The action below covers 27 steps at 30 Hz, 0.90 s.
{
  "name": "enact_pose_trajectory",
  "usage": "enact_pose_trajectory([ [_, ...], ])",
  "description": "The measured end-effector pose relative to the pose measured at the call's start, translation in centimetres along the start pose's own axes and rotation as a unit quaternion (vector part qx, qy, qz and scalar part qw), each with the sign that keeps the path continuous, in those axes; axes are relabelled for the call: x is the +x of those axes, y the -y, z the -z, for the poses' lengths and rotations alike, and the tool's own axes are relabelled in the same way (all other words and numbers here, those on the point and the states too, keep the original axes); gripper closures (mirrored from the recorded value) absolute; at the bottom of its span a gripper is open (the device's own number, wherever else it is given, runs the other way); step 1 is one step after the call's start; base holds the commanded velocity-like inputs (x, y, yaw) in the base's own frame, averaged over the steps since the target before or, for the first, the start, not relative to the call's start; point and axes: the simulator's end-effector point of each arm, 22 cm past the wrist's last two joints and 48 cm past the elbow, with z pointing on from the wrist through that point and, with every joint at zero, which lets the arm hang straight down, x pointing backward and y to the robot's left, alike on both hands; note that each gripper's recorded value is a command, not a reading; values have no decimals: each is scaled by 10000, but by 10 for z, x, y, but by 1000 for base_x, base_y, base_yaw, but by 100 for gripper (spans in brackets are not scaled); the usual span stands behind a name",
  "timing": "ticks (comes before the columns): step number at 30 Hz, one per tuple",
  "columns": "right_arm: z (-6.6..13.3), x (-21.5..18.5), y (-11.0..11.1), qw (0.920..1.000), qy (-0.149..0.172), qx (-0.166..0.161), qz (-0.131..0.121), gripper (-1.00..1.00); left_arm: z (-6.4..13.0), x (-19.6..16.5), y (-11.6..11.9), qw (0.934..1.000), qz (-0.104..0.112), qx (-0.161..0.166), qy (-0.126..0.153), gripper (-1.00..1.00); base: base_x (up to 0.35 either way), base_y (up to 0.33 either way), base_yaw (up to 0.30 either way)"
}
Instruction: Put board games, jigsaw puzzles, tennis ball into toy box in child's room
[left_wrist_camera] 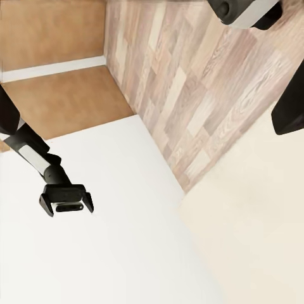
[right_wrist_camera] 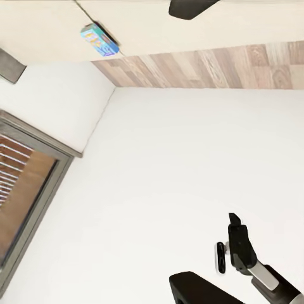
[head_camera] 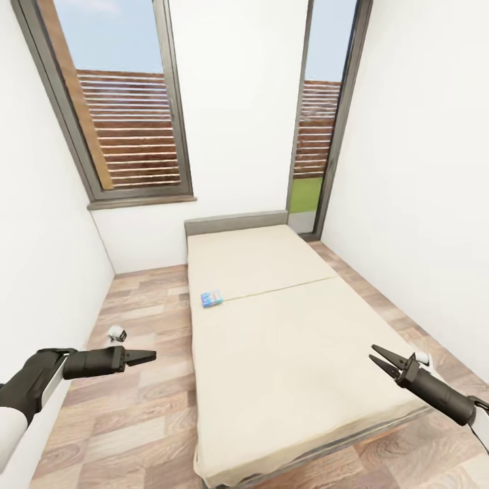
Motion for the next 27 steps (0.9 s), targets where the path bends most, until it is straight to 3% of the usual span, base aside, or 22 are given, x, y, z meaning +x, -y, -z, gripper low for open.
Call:
enact_pose_trajectory([
  [14, 0, 0, 0, 10000, -3, 2, 0, -100, 0, 0, 0, 10000, -2, 0, 1, -100, 28, 25, -274],
  [27, -1, 0, 0, 10000, -8, 7, 31, -100, 0, 0, 0, 10000, -3, -1, 3, -100, 1, 1, -59],
])
